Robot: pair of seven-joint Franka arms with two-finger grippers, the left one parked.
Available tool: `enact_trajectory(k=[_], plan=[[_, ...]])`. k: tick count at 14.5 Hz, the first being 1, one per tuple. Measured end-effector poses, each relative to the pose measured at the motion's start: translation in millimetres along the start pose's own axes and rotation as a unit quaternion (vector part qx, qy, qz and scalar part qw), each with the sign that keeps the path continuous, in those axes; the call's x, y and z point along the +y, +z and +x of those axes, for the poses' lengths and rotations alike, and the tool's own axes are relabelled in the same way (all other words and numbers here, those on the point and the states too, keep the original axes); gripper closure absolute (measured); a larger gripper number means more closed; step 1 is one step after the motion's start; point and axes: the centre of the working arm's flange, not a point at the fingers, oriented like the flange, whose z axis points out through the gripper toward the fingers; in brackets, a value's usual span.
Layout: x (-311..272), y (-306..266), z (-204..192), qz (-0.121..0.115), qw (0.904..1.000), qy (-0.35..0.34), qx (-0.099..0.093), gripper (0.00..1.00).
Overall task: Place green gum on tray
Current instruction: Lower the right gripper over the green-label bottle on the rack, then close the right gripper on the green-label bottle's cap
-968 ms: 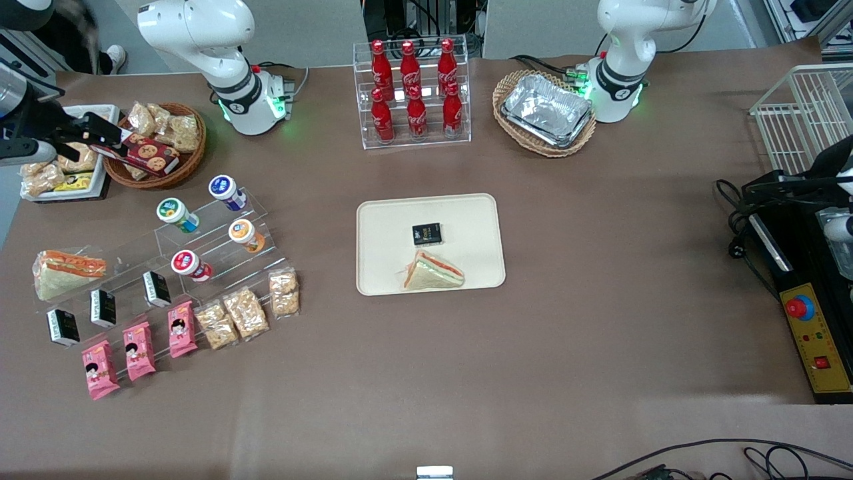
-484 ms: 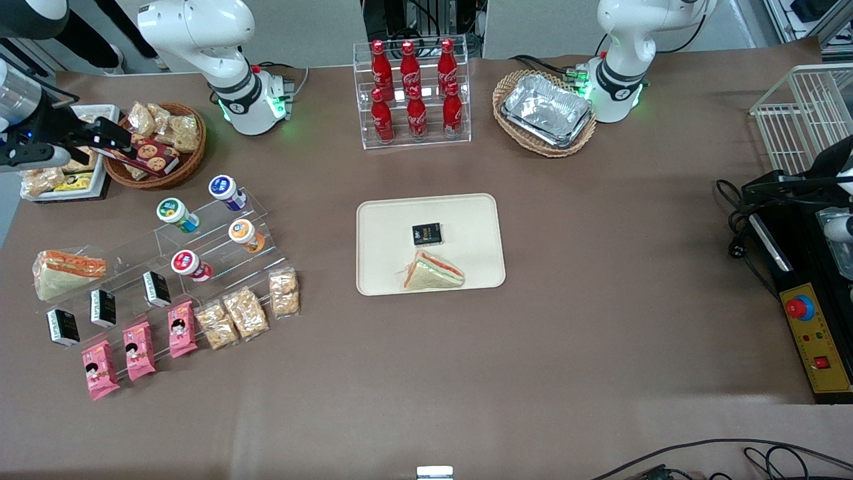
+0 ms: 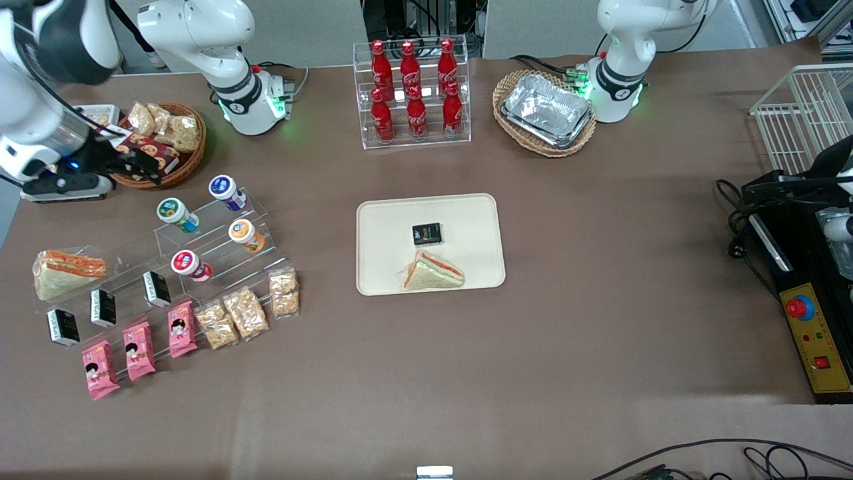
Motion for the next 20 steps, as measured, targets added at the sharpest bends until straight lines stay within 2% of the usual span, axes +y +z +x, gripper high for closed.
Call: enact_trajectory(k=[8,20], plan=[[-2,68,15,-0.005,1.0,-0.002,0.001,0.0],[-5,100,11,-0.006,1.0,-0.002,0.005,0.01]])
